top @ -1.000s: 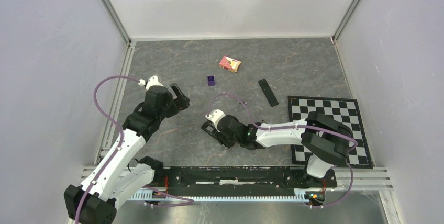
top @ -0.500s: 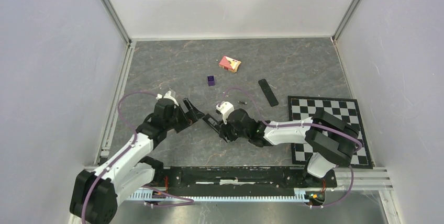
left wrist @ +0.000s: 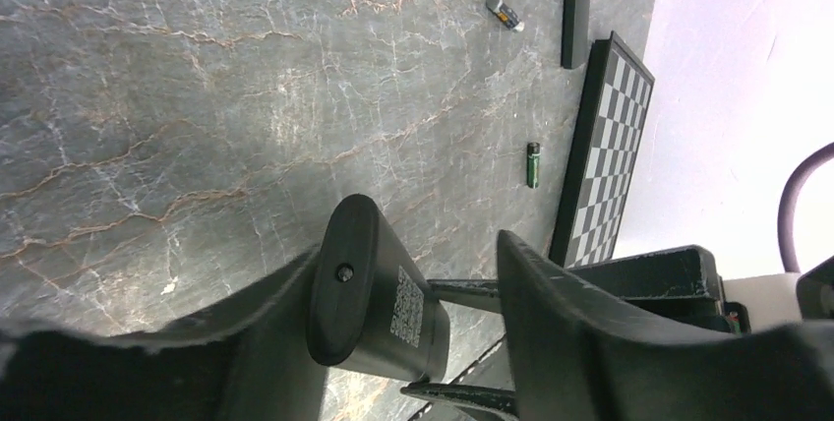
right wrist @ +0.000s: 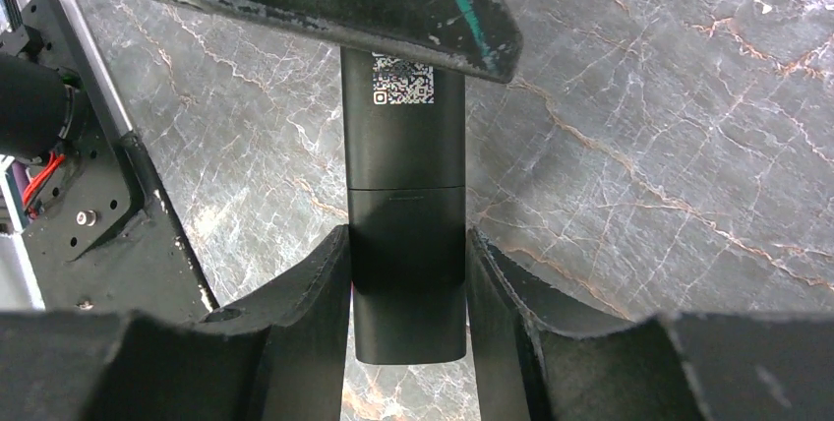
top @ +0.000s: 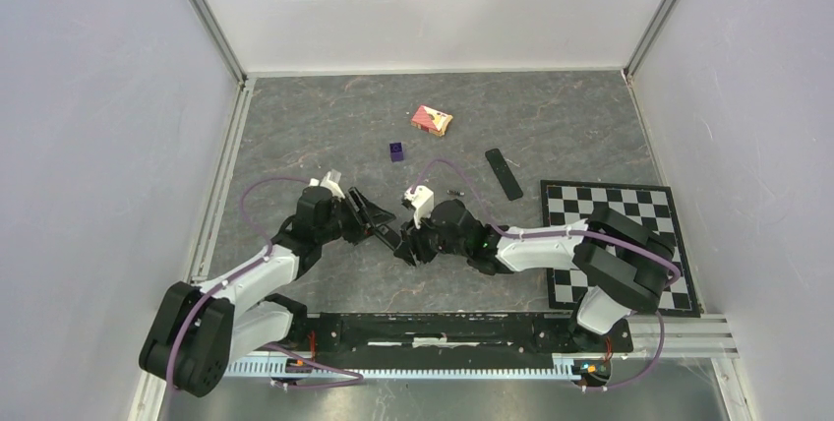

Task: Load the batteries into the remote control
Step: Pick up the remote control from the center of the board, then remove the battery cover from the remote control.

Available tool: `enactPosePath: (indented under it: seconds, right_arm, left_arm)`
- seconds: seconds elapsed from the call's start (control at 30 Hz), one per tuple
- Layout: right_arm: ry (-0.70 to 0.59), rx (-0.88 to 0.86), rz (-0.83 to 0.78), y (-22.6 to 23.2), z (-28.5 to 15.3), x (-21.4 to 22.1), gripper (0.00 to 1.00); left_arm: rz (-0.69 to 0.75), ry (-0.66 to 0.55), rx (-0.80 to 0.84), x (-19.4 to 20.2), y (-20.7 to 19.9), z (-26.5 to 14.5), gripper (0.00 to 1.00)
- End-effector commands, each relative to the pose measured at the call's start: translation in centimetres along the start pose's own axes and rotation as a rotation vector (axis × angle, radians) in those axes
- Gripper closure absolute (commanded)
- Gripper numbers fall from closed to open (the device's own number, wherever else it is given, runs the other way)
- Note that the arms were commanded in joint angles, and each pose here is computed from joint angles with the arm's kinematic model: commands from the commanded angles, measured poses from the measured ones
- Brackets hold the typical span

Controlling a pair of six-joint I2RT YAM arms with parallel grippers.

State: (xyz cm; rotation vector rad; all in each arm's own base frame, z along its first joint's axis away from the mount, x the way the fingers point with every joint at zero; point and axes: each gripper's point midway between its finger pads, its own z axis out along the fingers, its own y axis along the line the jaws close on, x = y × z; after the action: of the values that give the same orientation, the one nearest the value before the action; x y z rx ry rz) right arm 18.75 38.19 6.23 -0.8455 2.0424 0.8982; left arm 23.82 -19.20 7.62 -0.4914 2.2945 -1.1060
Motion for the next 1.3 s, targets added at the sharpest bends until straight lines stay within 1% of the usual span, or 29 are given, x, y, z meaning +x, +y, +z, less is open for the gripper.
enactPosePath:
  seconds: [0.0,0.13,0.17,0.23,0.27,0.3,0.33,0.37,0.4,0.43,0.5,0.57,0.67,0.77,0.9,1.03,1.13,1.27]
  right_arm:
    - [-0.072,-0.038,0.024,0.7,0.3,-2.9,0.67]
    - [-0.079,-0.024,0.022,0.1,0.3,-3.5,0.67]
    - [-0.080,-0.023,0.018,0.0,0.4,-3.6,0.67]
    - [-0.085,-0.032,0.004,0.0,0.3,-4.0,0.65]
    - [-0.085,-0.047,-0.004,0.0,0.3,-4.2,0.61]
    - [-0.078,-0.068,-0.013,0.1,0.2,-4.5,0.55]
    - [-0.077,-0.079,-0.012,-0.2,0.0,-4.7,0.48]
    - [-0.083,-0.095,-0.011,-0.2,-0.4,-5.1,0.33]
    - [-0.091,-0.104,-0.005,-0.6,-0.9,-5.4,0.22]
    - [-0.103,-0.119,-0.002,-0.6,-1.5,-5.9,0.12]
    - [-0.146,-0.140,0.021,-0.8,-3.1,-7.0,0.03]
    - [-0.216,-0.171,0.094,-0.8,-5.0,-8.3,0.02]
    - [-0.274,-0.144,0.307,-2.2,-6.8,-9.4,0.02]
    - [-0.378,-0.167,0.509,-2.4,-8.4,-10.8,0.02]
    - [-0.500,-0.235,0.688,-1.9,-10.0,-13.0,0.02]
    - [-0.612,-0.345,0.791,-1.2,-11.6,-15.4,0.02]
    - [-0.661,-0.410,0.823,-0.6,-12.4,-16.9,0.09]
    - [-0.690,-0.458,0.857,-0.3,-12.7,-18.2,0.22]
  left_arm:
    - [-0.033,0.017,0.063,0.2,-1.2,0.0,0.42]
    - [-0.051,0.032,0.077,0.5,-1.4,-0.1,0.60]
    - [-0.052,0.034,0.082,0.5,-1.5,-0.1,0.67]
    - [-0.055,0.039,0.095,0.4,-1.9,0.0,0.84]
    - [-0.056,0.048,0.104,0.5,-2.1,0.0,0.93]
    - [-0.052,0.056,0.112,0.5,-2.4,0.1,0.98]
    - [-0.046,0.061,0.121,0.4,-2.7,0.1,0.98]
    - [-0.036,0.061,0.131,0.3,-3.0,0.2,0.98]
    - [-0.021,0.055,0.142,0.0,-3.4,0.2,0.98]
    - [-0.005,0.052,0.150,-0.3,-3.7,0.2,0.98]
    - [0.029,0.044,0.176,-0.9,-4.9,0.3,0.98]
    - [0.056,0.037,0.219,-1.7,-6.6,0.1,0.98]
    - [0.051,0.033,0.294,-2.7,-9.4,-0.5,0.98]
    - [0.041,0.017,0.360,-3.7,-11.9,-1.3,0.98]
    - [0.019,-0.004,0.427,-4.6,-14.3,-2.3,0.98]
    - [-0.021,-0.027,0.502,-5.3,-16.2,-3.4,0.98]
    - [-0.033,-0.046,0.540,-5.7,-17.2,-4.1,0.98]
    - [-0.037,-0.074,0.565,-6.3,-18.0,-4.8,0.98]
